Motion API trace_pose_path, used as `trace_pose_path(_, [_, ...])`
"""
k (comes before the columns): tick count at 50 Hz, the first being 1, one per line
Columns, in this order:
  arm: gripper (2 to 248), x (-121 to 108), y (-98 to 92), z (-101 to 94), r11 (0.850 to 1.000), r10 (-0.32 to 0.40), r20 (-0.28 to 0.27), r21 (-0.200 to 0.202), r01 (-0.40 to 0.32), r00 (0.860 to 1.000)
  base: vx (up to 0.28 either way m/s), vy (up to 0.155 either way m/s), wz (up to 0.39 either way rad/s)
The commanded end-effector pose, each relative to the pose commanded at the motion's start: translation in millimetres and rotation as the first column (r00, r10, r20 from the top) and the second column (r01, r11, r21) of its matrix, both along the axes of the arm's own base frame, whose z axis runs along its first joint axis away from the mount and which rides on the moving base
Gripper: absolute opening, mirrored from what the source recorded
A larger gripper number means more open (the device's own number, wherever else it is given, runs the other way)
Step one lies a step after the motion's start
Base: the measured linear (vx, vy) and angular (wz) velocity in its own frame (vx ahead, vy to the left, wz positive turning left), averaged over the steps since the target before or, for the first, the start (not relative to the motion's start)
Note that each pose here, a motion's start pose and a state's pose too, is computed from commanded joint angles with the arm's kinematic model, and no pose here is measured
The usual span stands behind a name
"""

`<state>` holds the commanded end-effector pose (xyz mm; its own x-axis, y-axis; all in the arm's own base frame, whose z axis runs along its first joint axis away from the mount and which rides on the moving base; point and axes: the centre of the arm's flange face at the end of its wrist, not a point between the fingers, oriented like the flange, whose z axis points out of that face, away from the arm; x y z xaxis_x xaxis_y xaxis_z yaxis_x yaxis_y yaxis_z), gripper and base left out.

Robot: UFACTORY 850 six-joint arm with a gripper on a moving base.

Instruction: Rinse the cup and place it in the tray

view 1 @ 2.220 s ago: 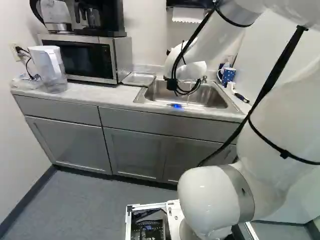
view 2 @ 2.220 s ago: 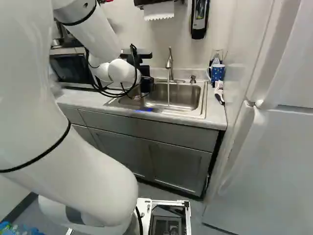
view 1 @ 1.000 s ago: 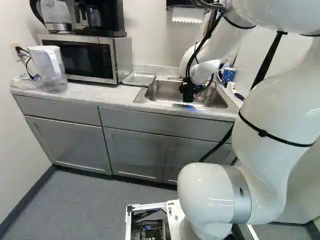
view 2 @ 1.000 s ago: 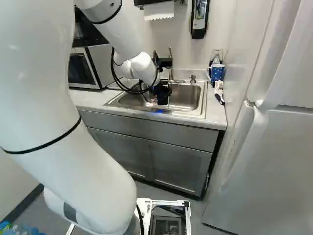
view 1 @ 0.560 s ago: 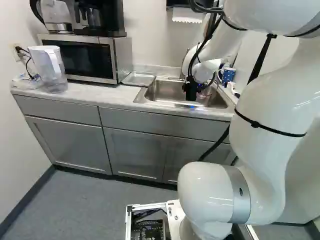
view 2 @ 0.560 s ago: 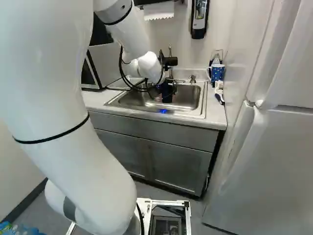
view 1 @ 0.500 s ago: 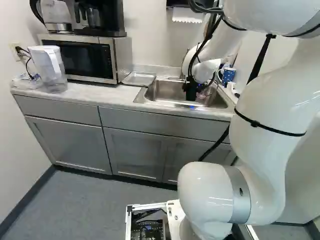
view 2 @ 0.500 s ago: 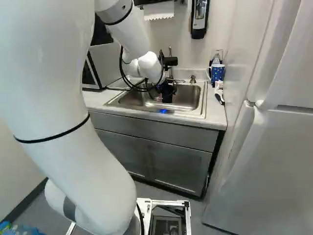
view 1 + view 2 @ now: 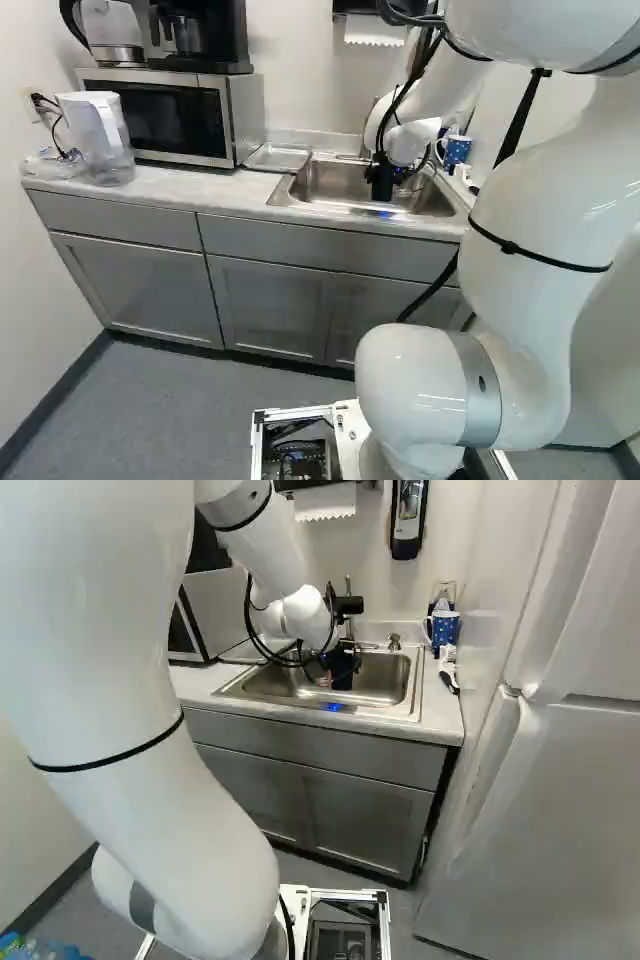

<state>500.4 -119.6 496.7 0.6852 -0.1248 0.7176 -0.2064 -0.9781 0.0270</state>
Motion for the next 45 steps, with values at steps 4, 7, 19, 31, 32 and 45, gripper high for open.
trace_pose_path(4, [125, 0, 0.0, 0.0, 1.000, 0.000, 0.000, 0.000, 0.000, 1.000, 0.000, 0.000, 0.000])
trace_pose_path(7, [125, 0, 0.0, 0.0, 1.000, 0.000, 0.000, 0.000, 0.000, 1.000, 0.000, 0.000, 0.000])
trace_pose_path(19, [125, 0, 0.0, 0.4, 1.000, 0.000, 0.005, -0.001, 0.000, 1.000, 0.000, 0.000, 0.000])
trace_pose_path(31, [125, -2, -0.3, -1.1, 1.000, -0.001, 0.018, -0.004, 0.001, 1.000, 0.000, 0.000, 0.000])
trace_pose_path(32, [125, -2, -0.3, -1.9, 1.000, -0.001, 0.018, -0.004, 0.001, 1.000, 0.000, 0.000, 0.000])
trace_pose_path(45, [125, -2, -1.3, -14.3, 1.000, -0.003, 0.015, -0.002, 0.003, 1.000, 0.000, 0.000, 0.000])
